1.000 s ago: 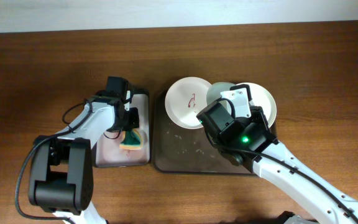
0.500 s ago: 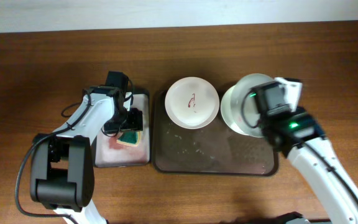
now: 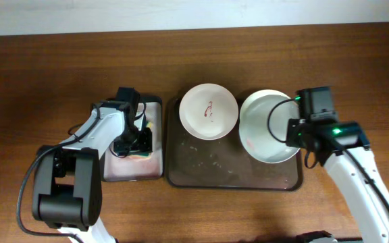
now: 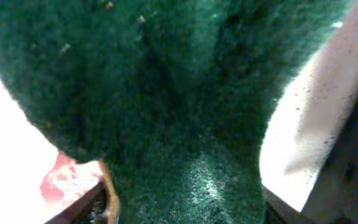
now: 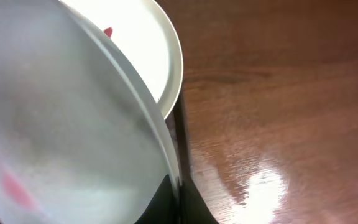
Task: Clean dirty plates on tray and stack at the side
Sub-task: 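Carry the cleaned plate right and set it on the table beside the tray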
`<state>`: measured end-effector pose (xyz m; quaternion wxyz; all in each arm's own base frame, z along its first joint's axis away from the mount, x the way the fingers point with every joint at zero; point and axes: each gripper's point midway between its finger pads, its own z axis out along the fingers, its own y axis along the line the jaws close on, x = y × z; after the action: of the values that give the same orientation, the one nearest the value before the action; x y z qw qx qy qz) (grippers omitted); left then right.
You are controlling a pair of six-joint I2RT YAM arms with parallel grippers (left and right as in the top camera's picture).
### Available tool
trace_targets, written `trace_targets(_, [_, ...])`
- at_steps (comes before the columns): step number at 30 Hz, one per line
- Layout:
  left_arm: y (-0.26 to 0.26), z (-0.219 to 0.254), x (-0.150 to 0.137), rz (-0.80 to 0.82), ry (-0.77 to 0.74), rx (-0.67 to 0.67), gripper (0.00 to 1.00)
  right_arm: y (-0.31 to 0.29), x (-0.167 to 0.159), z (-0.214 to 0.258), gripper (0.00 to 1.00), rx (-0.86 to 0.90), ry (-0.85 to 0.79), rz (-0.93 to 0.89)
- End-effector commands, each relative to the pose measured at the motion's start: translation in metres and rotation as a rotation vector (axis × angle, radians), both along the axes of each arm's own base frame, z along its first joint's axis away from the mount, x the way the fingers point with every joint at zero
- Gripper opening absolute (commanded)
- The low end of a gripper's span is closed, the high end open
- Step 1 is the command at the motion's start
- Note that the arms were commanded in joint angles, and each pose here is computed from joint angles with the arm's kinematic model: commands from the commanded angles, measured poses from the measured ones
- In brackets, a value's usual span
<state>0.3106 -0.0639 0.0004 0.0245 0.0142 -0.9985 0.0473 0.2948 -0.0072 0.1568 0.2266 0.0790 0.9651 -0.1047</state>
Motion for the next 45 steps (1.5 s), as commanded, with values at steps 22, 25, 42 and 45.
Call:
trace_targets(22, [0.003, -0.012, -0.016, -0.007, 0.054, -0.001, 0.56, 0.060, 0.003, 0.103, 0.04, -0.628, -0.432, 0.126])
trace_targets(25, [0.003, -0.012, -0.016, -0.007, 0.054, -0.001, 0.61, 0.056, 0.006, 0.097, 0.04, -0.529, -0.453, 0.048])
trace_targets(42, [0.003, -0.012, -0.015, -0.006, 0.049, -0.001, 0.74, -0.130, -0.017, -0.005, 0.04, 0.246, -0.110, -0.674])
trace_targets(45, [0.003, -0.012, -0.015, -0.006, 0.049, -0.001, 0.74, -0.165, -0.033, -0.028, 0.04, 0.256, -0.047, -0.809])
